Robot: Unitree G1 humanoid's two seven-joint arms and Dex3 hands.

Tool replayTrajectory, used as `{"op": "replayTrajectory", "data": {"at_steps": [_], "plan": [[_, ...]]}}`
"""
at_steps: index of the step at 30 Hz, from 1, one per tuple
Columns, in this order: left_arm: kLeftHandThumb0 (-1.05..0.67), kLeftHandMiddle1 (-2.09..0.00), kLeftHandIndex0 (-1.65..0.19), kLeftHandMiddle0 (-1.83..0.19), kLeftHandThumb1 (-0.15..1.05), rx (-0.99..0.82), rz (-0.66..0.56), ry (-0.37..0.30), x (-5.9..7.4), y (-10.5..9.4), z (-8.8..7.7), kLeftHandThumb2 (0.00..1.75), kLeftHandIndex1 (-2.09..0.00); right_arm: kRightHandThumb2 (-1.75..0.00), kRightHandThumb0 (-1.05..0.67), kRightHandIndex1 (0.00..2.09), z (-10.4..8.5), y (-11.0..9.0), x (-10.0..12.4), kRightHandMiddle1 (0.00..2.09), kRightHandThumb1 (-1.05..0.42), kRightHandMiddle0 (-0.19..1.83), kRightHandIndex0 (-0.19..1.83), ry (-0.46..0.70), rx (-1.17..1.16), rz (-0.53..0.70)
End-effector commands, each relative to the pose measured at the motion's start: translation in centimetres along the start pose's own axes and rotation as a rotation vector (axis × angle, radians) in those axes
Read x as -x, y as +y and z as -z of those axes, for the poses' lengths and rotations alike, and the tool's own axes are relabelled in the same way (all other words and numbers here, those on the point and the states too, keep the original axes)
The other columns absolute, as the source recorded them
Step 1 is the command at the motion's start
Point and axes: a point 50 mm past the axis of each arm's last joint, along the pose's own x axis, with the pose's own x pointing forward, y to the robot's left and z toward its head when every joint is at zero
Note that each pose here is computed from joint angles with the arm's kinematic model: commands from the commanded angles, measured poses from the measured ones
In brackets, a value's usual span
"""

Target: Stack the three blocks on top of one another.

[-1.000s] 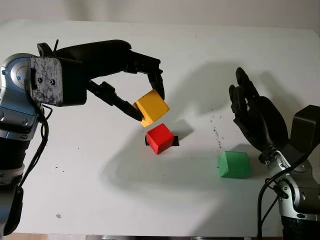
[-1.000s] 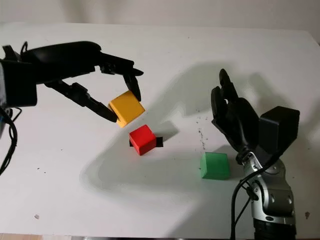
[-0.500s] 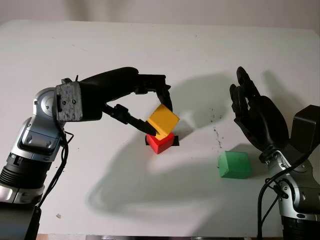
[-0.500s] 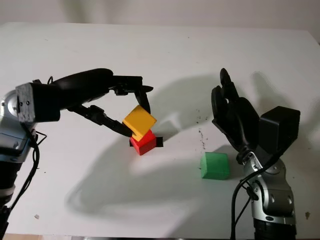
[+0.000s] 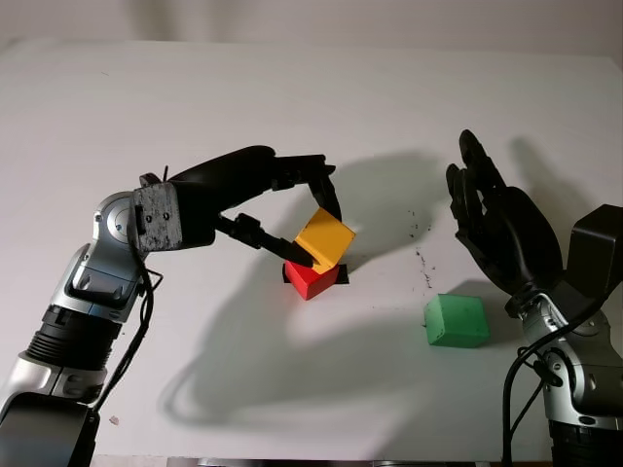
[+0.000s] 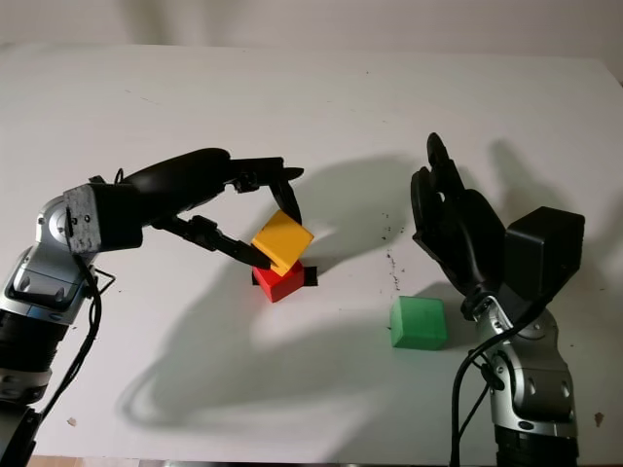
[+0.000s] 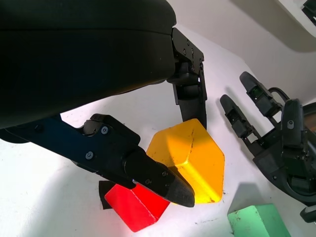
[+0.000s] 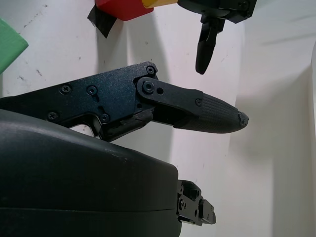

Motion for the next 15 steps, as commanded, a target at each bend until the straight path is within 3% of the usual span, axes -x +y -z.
{"op": "replayTrajectory", "data": {"at_steps": [1, 15], "plan": [[-0.45, -0.04, -0.33, -0.13, 0.99, -0.015, 0.009, -0.007, -0.34, 0.0, -0.13, 0.06, -1.47, -0.66, -0.73, 0.0, -0.35, -0.25, 0.43, 0.0, -1.05, -0.19, -0.19, -0.014, 0.017, 0.009], [-0.44, -0.06, -0.33, -0.14, 0.99, -0.025, 0.061, 0.052, -0.28, 0.24, 0.57, 0.05, -1.5, -0.66, -0.72, 0.0, -0.39, -0.27, 0.39, 0.0, -1.05, -0.19, -0.19, -0.012, 0.022, 0.01]]}}
